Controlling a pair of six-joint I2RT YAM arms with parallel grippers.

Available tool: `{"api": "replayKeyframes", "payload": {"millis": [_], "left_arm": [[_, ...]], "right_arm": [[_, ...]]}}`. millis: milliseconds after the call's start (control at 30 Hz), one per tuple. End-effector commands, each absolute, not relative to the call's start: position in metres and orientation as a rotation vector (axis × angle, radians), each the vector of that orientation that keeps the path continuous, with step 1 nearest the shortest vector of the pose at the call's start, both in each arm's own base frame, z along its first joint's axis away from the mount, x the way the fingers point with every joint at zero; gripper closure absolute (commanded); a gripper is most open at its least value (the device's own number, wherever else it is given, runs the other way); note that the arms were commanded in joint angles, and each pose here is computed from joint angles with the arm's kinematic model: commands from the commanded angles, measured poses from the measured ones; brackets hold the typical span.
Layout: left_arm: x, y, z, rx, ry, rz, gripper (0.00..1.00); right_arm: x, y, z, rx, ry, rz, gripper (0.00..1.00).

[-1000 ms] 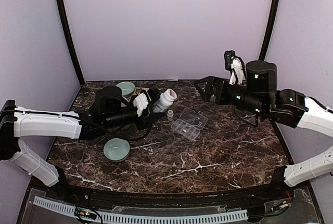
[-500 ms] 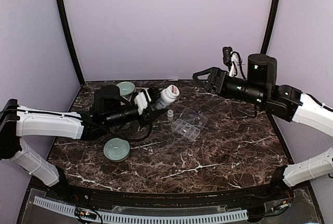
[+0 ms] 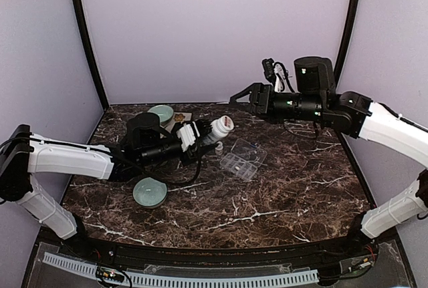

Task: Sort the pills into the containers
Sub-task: Pass from the left arm to the right

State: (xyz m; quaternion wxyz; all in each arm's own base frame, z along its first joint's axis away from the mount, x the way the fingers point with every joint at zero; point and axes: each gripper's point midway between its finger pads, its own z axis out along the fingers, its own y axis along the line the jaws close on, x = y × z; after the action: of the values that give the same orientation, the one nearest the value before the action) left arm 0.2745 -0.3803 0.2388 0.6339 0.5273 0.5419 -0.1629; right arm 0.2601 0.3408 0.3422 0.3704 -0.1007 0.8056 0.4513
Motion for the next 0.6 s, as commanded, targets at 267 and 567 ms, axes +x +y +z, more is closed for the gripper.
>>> {"api": "replayKeyframes", "payload": {"millis": [267, 567], "left_arm": [[0.282, -0.384, 0.265, 1.154, 1.154, -0.323, 0.92], [0.283, -0.385, 0.267, 1.148, 1.14, -0.32, 0.92]], "right_arm": [[0.264, 0.357, 0.328, -0.253, 2.159, 1.196, 0.32], [0.264, 0.364, 0.321, -0.262, 2.18, 1.218, 0.32]]}}
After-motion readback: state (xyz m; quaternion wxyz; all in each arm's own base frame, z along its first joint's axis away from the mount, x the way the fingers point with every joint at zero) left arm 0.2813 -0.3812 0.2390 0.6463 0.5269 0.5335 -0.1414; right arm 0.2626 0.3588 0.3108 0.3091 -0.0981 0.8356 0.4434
